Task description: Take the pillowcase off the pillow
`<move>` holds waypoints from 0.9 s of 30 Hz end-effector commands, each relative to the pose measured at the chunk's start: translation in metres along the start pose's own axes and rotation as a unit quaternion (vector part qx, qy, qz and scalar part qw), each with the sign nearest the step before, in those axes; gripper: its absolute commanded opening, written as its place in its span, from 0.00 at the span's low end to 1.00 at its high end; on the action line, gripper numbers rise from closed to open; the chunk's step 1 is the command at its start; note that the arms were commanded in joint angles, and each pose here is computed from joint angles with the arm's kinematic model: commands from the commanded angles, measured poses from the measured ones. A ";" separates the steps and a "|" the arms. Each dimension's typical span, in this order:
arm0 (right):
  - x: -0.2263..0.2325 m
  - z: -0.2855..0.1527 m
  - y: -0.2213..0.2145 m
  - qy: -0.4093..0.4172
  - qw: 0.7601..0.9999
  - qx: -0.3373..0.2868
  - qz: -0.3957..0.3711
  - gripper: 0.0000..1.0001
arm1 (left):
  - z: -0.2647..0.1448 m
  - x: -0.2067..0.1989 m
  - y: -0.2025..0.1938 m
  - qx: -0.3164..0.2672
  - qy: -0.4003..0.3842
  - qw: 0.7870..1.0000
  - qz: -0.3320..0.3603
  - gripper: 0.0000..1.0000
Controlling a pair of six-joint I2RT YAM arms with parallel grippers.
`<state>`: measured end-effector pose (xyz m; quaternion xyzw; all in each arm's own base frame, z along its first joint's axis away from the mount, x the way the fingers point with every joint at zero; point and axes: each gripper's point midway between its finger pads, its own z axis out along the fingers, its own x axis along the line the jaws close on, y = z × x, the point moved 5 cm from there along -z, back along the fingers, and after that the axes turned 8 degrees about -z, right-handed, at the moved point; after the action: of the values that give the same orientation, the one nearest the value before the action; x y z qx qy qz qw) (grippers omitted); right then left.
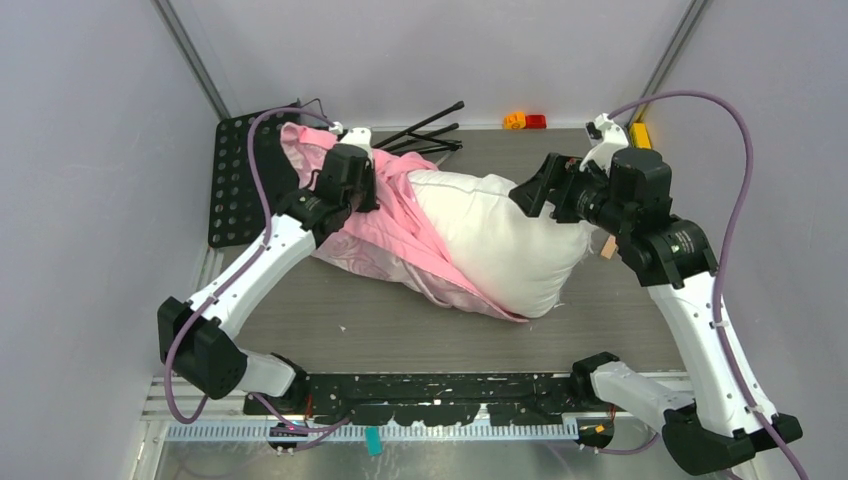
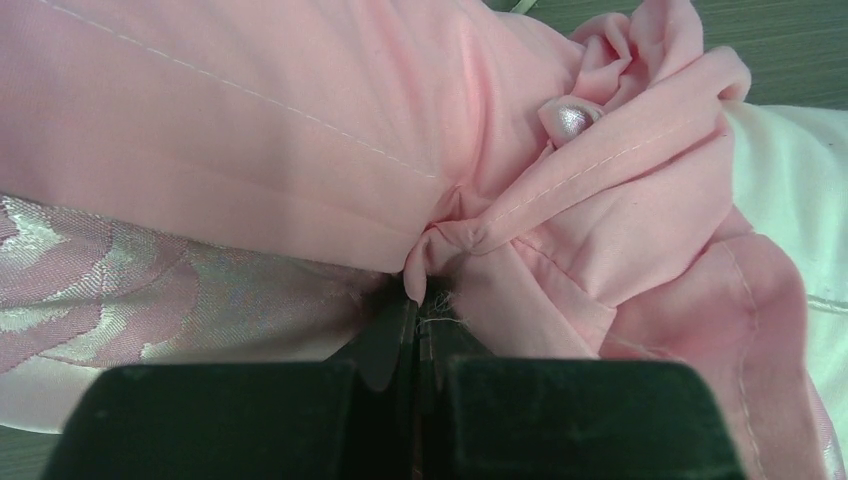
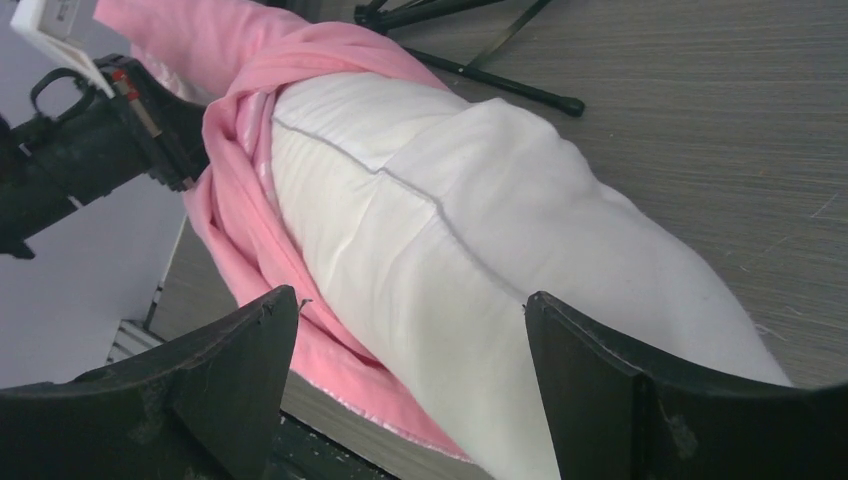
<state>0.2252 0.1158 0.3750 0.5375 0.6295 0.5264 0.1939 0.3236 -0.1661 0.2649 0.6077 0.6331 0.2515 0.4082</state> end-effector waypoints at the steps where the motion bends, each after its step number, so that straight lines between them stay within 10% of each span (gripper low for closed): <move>1: 0.020 -0.007 -0.006 0.068 0.998 0.009 -0.009 0.88 | 0.011 0.006 -0.040 0.079 0.008 0.997 0.012 0.00; 17: -0.046 0.093 -0.123 -0.076 0.986 0.140 0.058 0.90 | -0.044 0.007 -0.010 0.054 -0.008 0.999 -0.004 0.02; 22: -0.045 0.096 -0.120 -0.068 0.987 0.134 0.057 0.90 | -0.095 0.001 0.007 0.042 -0.052 0.997 -0.047 0.48; 27: -0.040 0.101 -0.124 -0.056 0.986 0.145 0.058 0.82 | -0.133 -0.038 0.000 0.053 -0.148 0.983 -0.089 0.72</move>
<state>0.2771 0.1376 0.2525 0.5970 0.6319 0.4640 0.1704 0.2512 -0.1531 0.3246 0.5937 0.6451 0.1720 0.4491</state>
